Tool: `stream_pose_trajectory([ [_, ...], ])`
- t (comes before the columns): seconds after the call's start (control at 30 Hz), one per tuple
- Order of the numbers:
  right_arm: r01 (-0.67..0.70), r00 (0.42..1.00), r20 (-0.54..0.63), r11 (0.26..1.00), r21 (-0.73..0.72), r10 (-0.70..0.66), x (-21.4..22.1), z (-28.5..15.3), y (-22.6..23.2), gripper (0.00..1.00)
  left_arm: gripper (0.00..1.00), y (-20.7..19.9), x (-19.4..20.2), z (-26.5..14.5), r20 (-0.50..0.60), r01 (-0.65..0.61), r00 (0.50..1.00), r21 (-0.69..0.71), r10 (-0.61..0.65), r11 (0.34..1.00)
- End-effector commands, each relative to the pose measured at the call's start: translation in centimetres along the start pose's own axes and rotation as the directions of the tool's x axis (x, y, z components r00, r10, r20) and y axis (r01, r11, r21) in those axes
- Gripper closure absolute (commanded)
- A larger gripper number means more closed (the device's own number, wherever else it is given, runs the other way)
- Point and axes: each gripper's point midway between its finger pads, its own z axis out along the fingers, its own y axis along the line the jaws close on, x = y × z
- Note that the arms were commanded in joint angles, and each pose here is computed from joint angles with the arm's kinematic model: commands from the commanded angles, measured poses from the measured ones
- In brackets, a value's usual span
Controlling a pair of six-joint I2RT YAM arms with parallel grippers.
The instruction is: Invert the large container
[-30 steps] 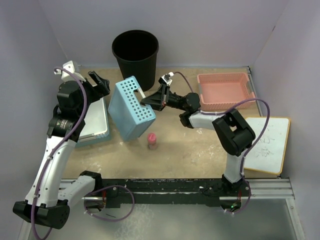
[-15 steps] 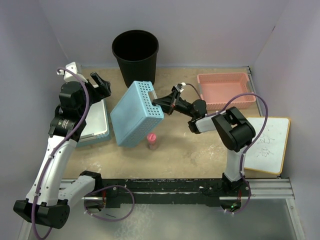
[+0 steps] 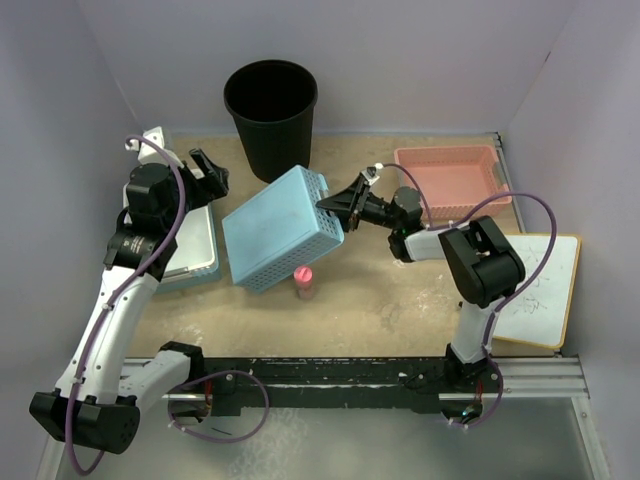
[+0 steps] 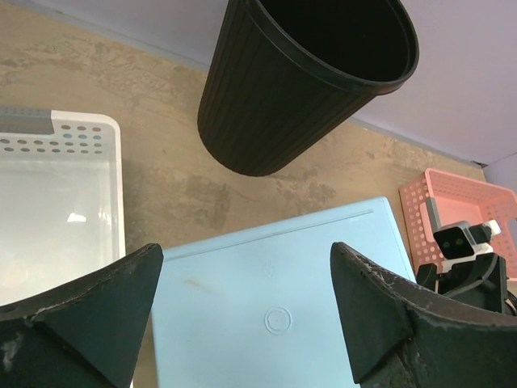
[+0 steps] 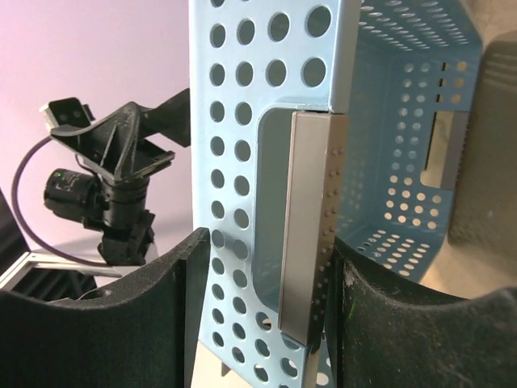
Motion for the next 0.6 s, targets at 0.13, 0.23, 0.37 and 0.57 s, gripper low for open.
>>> stream_pose_trajectory([
  [0.13,0.095,0.995,-0.026,0.995,0.004,-0.095,-1.0,1.4,-0.1,0.41,0.18,-0.2,-0.2,0.1,0.017,-0.024,1.0,0.024,0.023,0.999],
  [0.23,0.117,0.992,-0.049,0.993,0.012,-0.116,-0.9,1.6,-0.5,0.4,0.18,-0.1,0.1,0.3,0.004,-0.028,1.0,0.023,0.028,0.999],
  [0.37,0.162,0.986,-0.063,0.983,0.081,-0.157,-1.1,1.5,-1.7,0.37,0.18,-0.2,0.3,0.2,-0.004,-0.031,1.0,0.028,0.031,0.999],
  [0.57,0.306,0.952,-0.098,0.88,0.363,-0.291,-2.8,0.7,-5.2,0.26,0.18,-0.4,0.7,0.2,-0.025,-0.041,0.999,0.043,0.042,0.998],
])
